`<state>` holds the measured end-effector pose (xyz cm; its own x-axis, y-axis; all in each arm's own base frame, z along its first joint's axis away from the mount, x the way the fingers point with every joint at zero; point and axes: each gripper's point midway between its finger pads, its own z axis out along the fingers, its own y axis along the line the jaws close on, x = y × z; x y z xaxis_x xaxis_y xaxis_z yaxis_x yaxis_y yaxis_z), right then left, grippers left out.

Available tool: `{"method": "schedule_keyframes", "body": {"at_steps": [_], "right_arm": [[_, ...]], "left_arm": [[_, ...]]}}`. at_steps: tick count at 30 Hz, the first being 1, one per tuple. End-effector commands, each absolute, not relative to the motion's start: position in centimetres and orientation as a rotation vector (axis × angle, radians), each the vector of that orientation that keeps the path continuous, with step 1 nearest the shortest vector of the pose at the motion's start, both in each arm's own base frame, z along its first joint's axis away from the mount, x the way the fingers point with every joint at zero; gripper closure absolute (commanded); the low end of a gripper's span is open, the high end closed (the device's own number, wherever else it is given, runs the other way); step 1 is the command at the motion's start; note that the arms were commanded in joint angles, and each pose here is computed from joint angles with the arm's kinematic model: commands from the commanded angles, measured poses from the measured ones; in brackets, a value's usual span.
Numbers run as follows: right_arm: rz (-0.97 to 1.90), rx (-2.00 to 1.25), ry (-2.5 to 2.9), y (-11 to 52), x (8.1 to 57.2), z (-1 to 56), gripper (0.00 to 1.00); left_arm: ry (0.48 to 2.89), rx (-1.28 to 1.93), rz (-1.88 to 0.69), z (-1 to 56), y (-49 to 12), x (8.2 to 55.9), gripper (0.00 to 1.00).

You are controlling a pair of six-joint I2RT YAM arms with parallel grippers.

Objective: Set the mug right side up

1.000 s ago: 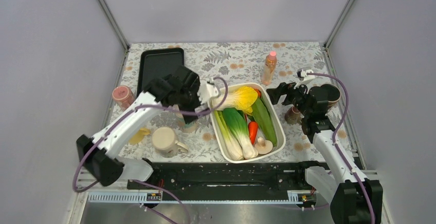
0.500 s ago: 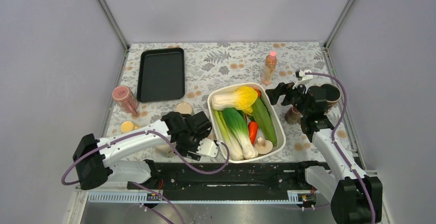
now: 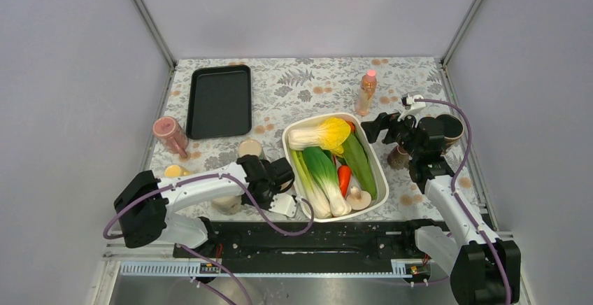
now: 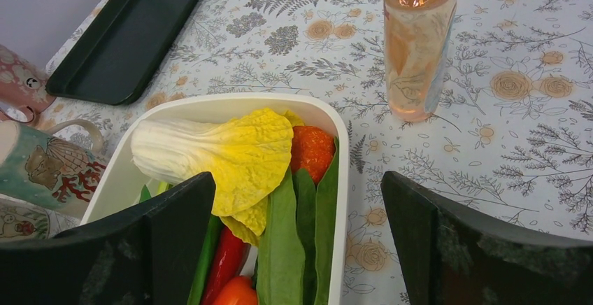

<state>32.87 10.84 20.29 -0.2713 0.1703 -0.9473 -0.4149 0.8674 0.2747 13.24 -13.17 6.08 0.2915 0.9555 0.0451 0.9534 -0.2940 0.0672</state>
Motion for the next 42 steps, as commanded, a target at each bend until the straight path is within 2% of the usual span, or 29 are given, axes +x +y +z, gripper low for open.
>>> {"method": "schedule_keyframes", "body": {"at_steps": [1, 6, 12, 17, 21, 27, 32, 42], "right_arm": [[0.563, -0.218, 1.678, 11.2, 33.3, 23.1, 0.01], [0.572, -0.225, 1.667, 11.3, 33.1, 23.6, 0.01], [0.614, -0.250, 1.652, 12.1, 32.4, 24.3, 0.01], [0.674, -0.288, 1.634, 13.2, 31.9, 24.9, 0.01], [0.762, -0.347, 1.620, 15.1, 31.0, 25.5, 0.01], [1.053, -0.596, 1.589, 22.3, 25.9, 26.3, 0.01], [1.313, -0.794, 1.542, 27.4, 20.0, 26.7, 0.01], [1.524, -0.729, 1.531, 31.6, 18.4, 27.9, 0.01]], "left_arm": [[1.888, 2.477, 0.064, 6.4, -14.2, 13.0, 1.00], [1.853, 2.331, -0.019, 9.3, -16.9, 13.8, 1.00], [1.760, 1.977, -0.207, 17.1, -21.2, 16.2, 1.00], [1.753, 1.845, -0.339, 19.5, -22.4, 16.0, 1.00], [1.757, 1.653, -0.328, 21.0, -23.5, 18.5, 1.00], [1.761, 1.310, -0.447, 26.4, -24.7, 22.5, 1.00], [1.726, 1.174, -0.604, 30.5, -25.6, 22.6, 1.00], [1.656, 1.056, -0.801, 37.1, -27.1, 21.4, 1.00]]}}
